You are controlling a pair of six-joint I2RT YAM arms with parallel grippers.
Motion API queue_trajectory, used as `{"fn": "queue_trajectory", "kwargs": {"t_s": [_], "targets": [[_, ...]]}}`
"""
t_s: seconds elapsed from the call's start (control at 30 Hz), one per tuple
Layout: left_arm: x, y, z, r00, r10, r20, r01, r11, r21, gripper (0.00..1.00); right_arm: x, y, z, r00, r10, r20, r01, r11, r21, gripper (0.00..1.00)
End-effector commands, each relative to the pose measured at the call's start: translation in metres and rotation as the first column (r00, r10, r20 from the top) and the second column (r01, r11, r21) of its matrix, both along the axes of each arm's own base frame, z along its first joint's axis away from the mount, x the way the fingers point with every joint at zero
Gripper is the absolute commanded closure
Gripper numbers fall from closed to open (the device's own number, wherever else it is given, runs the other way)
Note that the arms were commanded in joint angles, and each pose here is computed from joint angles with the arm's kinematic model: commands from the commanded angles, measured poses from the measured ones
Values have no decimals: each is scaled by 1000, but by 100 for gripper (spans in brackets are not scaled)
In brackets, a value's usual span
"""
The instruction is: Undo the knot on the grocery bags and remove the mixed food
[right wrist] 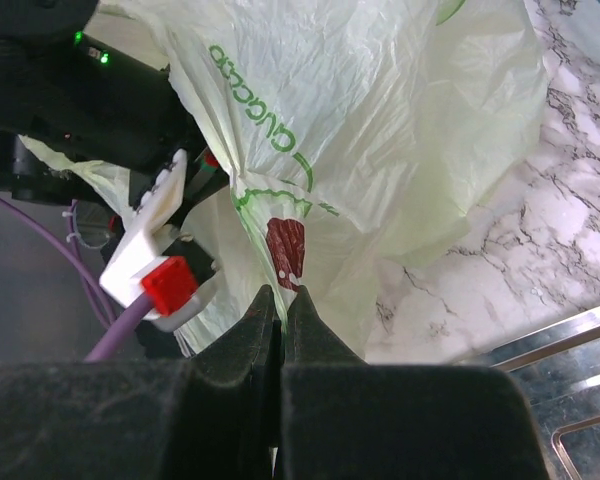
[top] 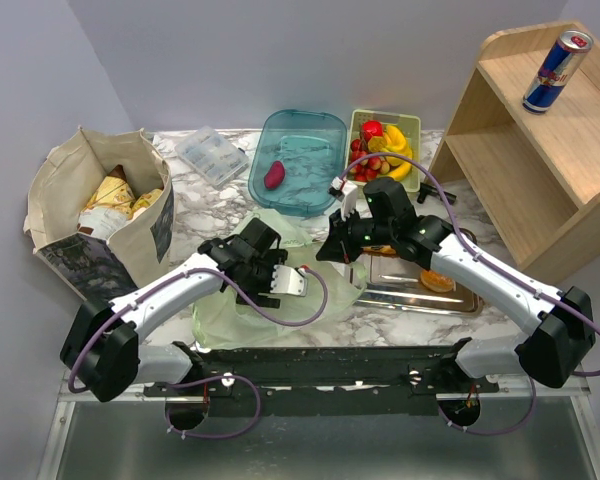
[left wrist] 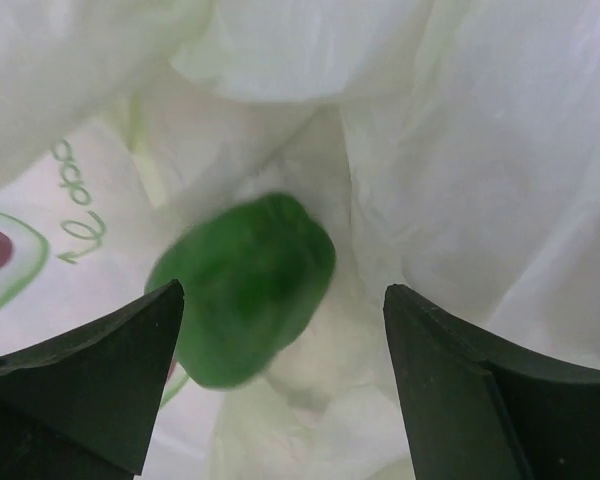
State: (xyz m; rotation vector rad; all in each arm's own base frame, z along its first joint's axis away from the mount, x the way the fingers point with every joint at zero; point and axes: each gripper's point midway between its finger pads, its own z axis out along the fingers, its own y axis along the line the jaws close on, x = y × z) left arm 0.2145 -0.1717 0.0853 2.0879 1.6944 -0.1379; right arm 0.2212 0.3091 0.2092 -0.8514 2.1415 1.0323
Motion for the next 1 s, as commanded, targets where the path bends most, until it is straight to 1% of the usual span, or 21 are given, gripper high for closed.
{"fn": "queue_trajectory", "kwargs": {"t_s": [0.0, 0.07, 0.17, 0.27, 0.4, 0.43, 0.53, 0.67, 0.8, 0.97], "targets": [[8, 23, -16, 999, 44, 19, -46, 994, 102, 16, 4, 2, 1, 1000, -1, 4, 1, 1000, 8, 99], [14, 26, -20, 997, 62, 36, -65, 992, 112, 13, 2, 0, -1, 1000, -1, 0, 1, 1000, 2, 99], [20, 20, -20, 996, 76, 41, -79, 994, 70, 10, -1, -1, -4, 1000, -2, -12, 2, 1000, -1, 99], [22, 16, -24, 998, 51, 42, -54, 997, 59, 8, -2, -2, -4, 1000, -1, -15, 1, 1000, -3, 99], [19, 22, -34, 999, -17, 33, 13, 993, 116, 6, -1, -2, -4, 1000, -1, -13, 1, 1000, -9, 99], [17, 24, -33, 999, -33, 19, 30, 991, 134, 4, -1, -2, -5, 1000, 0, -16, -1, 1000, -12, 99], [10, 32, -27, 998, -59, -38, 65, 978, 197, 2, -2, -3, -7, 1000, 4, -18, -4, 1000, -18, 99], [1, 49, -24, 991, -108, -85, 128, 950, 285, 2, -3, -3, -8, 1000, 11, -18, -11, 1000, -21, 99], [-5, 65, -29, 983, -159, -91, 180, 922, 343, 1, -3, -4, -9, 1000, 13, -18, -13, 1000, -25, 99], [12, 73, -43, 981, -195, -10, 185, 909, 375, 2, -4, -3, -10, 1000, 17, -23, -17, 1000, -24, 99]]}}
